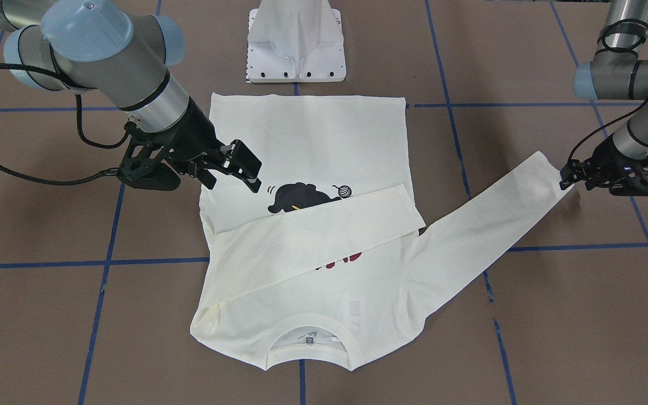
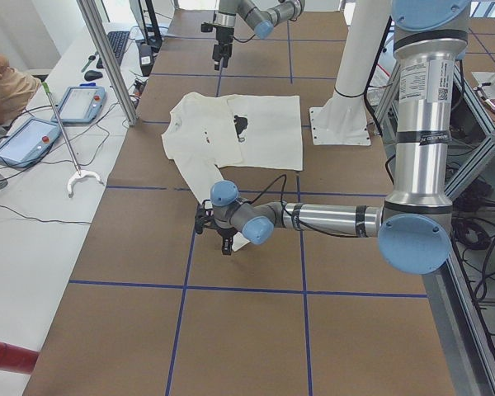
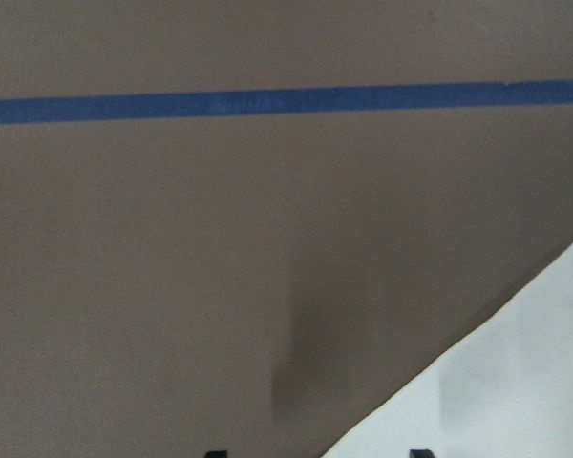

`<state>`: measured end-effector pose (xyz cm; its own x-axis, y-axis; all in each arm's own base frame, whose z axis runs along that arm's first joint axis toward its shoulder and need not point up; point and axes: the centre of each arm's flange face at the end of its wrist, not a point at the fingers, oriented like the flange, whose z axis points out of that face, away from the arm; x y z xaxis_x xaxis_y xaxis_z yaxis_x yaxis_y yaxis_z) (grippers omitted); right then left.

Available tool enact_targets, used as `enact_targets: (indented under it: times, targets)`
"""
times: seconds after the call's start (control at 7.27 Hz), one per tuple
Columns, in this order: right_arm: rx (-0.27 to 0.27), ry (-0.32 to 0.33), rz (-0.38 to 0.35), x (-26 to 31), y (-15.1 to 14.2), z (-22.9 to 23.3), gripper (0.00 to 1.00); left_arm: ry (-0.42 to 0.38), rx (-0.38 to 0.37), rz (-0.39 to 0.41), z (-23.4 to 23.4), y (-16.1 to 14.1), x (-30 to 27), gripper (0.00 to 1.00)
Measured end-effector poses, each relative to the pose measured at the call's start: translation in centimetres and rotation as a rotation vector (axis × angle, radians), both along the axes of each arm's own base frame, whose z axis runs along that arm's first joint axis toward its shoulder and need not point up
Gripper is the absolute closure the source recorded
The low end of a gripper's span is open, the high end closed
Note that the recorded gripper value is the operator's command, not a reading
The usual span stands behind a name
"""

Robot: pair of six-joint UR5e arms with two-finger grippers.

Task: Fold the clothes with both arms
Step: 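Release the sleeve near the collar while the left gripper grasps the other cuff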

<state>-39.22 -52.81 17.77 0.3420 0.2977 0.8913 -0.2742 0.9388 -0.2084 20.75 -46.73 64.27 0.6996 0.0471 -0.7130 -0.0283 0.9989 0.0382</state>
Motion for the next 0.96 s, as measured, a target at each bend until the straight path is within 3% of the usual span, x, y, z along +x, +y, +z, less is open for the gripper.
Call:
enact_targets:
  times: [0.14,0.96]
  targets:
    - [0.001,0.0,0.0,0.0,0.0,0.0,0.0,-0.001,-0.003,0.006,0.1,0.1,0.2,1.0]
    - [0.008,-0.008,0.002,0.4,0.3,-0.3,0.0,0.037,-0.007,0.031,-0.9,0.6,0.5,1.0]
